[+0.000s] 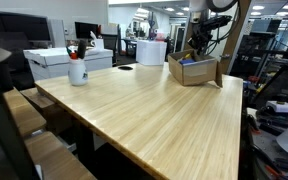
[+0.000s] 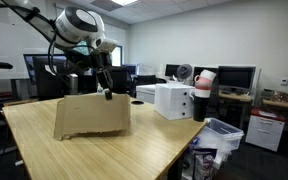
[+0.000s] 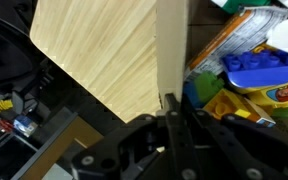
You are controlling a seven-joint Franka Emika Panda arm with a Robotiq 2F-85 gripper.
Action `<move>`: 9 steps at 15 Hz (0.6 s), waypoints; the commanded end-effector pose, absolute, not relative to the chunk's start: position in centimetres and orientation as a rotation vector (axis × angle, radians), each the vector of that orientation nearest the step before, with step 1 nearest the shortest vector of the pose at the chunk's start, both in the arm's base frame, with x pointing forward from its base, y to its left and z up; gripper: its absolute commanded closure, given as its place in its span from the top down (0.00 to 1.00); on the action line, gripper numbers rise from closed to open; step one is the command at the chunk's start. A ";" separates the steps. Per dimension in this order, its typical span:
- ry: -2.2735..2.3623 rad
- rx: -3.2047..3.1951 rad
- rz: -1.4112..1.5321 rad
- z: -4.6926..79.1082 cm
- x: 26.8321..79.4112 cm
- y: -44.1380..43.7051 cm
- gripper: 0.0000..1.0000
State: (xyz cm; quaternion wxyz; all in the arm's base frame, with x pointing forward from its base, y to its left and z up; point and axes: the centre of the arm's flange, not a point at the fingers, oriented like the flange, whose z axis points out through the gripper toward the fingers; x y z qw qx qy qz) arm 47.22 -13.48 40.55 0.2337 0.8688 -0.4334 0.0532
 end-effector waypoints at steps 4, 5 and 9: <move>-1.211 2.173 0.179 41.3 46.2 -13.3 0.02; -1.196 2.149 0.176 41.3 46.1 -13.2 0.02; -1.153 2.086 0.161 41.4 45.7 -12.9 0.02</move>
